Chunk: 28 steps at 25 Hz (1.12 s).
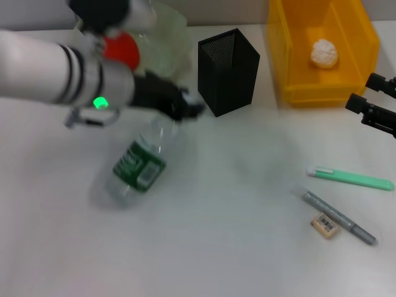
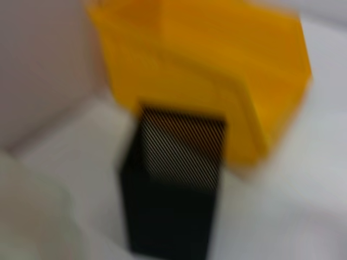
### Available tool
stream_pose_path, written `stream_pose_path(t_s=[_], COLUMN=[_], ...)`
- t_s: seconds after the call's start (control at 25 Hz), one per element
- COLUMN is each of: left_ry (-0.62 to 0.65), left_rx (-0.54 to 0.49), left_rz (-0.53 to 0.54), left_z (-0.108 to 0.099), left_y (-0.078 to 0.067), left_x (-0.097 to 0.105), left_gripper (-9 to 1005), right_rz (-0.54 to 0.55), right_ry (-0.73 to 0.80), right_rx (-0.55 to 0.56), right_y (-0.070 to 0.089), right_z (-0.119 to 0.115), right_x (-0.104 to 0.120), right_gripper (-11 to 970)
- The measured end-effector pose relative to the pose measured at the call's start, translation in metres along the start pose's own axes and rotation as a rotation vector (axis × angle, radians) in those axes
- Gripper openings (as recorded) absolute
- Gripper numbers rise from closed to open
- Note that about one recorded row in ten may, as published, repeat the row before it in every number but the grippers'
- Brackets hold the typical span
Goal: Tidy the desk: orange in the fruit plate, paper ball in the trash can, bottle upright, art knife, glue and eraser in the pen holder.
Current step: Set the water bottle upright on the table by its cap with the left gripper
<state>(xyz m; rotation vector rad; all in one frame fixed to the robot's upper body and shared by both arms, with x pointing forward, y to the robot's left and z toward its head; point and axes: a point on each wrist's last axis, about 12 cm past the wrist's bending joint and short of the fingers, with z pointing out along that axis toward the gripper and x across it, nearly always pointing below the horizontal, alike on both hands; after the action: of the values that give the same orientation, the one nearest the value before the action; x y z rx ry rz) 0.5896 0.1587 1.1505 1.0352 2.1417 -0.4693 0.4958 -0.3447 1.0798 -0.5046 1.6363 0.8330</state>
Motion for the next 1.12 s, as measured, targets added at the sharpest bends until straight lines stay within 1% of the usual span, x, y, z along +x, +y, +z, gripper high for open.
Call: stream_pose_path(t_s=[0.04, 0.08, 0.12, 0.16, 0.2, 0.32, 0.48, 0.8, 1.12], left_ry=[-0.032, -0.086, -0.115, -0.115, -0.137, -0.166, -0.170, -0.168, -0.172], left_rx=[-0.020, -0.060, -0.084, -0.084, -0.106, -0.144, -0.156, -0.154, -0.163], left_rz=[0.002, 0.000, -0.004, -0.004, -0.010, -0.031, -0.048, -0.045, -0.050], left_z=[-0.008, -0.022, -0.030, -0.030, -0.038, -0.049, -0.053, -0.052, -0.055], left_y=[0.003, 0.010, 0.015, 0.015, 0.019, 0.027, 0.030, 0.029, 0.032], left_x=[-0.004, -0.009, -0.010, -0.010, -0.011, -0.009, -0.005, -0.004, -0.004], left_gripper=[441, 440, 439, 439, 438, 437, 435, 432, 431], right_rz=[-0.003, -0.006, -0.010, -0.013, -0.015, -0.019, -0.024, -0.027, -0.027], right_ry=[0.000, 0.000, -0.001, -0.001, -0.001, -0.002, -0.002, -0.003, -0.002], right_rx=[0.000, 0.000, -0.001, -0.001, -0.001, -0.002, -0.004, -0.008, -0.008], right_y=[0.000, 0.000, 0.000, 0.001, 0.001, 0.001, 0.000, 0.000, -0.001], right_z=[0.000, 0.000, 0.000, 0.001, 0.001, 0.001, 0.002, 0.004, 0.004], right_x=[0.000, 0.000, 0.000, 0.000, 0.000, 0.000, -0.001, -0.002, -0.002], right_gripper=[830, 830, 830, 830, 830, 830, 830, 831, 831])
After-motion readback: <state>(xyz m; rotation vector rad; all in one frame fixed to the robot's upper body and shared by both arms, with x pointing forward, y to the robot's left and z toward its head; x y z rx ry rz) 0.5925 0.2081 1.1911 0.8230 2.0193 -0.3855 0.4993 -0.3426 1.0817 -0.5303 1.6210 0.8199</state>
